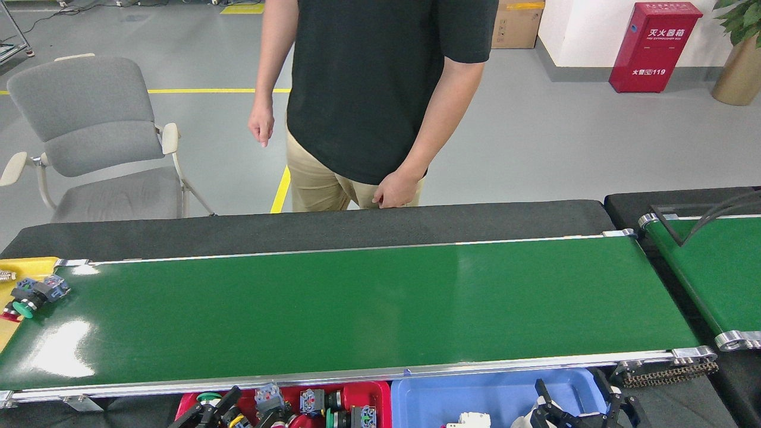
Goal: Pick switch part from conveyor to tray
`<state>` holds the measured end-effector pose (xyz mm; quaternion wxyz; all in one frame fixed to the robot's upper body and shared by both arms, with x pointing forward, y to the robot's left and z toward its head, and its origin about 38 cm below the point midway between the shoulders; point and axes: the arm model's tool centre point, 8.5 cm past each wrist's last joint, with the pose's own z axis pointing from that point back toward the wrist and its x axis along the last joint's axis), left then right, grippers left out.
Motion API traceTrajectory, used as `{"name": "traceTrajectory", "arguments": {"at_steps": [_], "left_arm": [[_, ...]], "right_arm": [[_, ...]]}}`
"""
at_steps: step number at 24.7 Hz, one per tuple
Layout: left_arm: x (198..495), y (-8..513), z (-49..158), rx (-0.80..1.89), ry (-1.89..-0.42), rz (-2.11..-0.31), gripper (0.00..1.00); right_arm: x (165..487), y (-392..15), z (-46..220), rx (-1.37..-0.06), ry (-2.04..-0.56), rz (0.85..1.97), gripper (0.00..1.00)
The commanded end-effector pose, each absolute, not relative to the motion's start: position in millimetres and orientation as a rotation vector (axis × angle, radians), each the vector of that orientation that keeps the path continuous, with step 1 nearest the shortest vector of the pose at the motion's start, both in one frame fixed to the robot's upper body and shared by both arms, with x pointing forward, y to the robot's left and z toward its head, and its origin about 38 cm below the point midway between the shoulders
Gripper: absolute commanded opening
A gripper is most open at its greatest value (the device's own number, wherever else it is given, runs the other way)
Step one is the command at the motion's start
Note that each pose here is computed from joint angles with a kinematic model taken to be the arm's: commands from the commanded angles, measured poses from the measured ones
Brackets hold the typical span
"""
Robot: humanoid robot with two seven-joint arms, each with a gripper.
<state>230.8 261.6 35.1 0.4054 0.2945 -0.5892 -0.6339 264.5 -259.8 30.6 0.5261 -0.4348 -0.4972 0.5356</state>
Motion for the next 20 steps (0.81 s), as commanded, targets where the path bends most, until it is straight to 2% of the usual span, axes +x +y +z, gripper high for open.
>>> {"name": "traceTrajectory", "arguments": {"at_steps": [1,3,6,8,12,20], "left_arm": [[229.5,277.8,42.4,0.801,-1.473,-1.559,1.0],[225.4,307.5,44.7,0.88,-1.401,-1.496,1.0],[224.0,358.1,47.1,1.056,-1.193,-1.328,1.0],[226.1,373.8,42.4,1.106,-1.107,-1.28,1.0],[243.2,372.4,46.7,1.236,-1.121,-1.334,1.0],[249.1,371.2,50.1,1.241,-1.136,-1.345,1.0]], "right_arm": [[268.9,-261.3,40.1,-1.07,-1.219,1.272,1.0],[270.9,-259.3,41.4,-1.07,-1.226,1.263,1.0],[270.9,-259.0,41.4,-1.068,-1.228,1.259,1.0],[271.5,-259.3,41.8,-1.065,-1.229,1.251,0.99],[271.5,-260.2,41.7,-1.065,-1.226,1.246,1.0],[269.9,-257.5,40.3,-1.059,-1.227,1.239,1.0]]}}
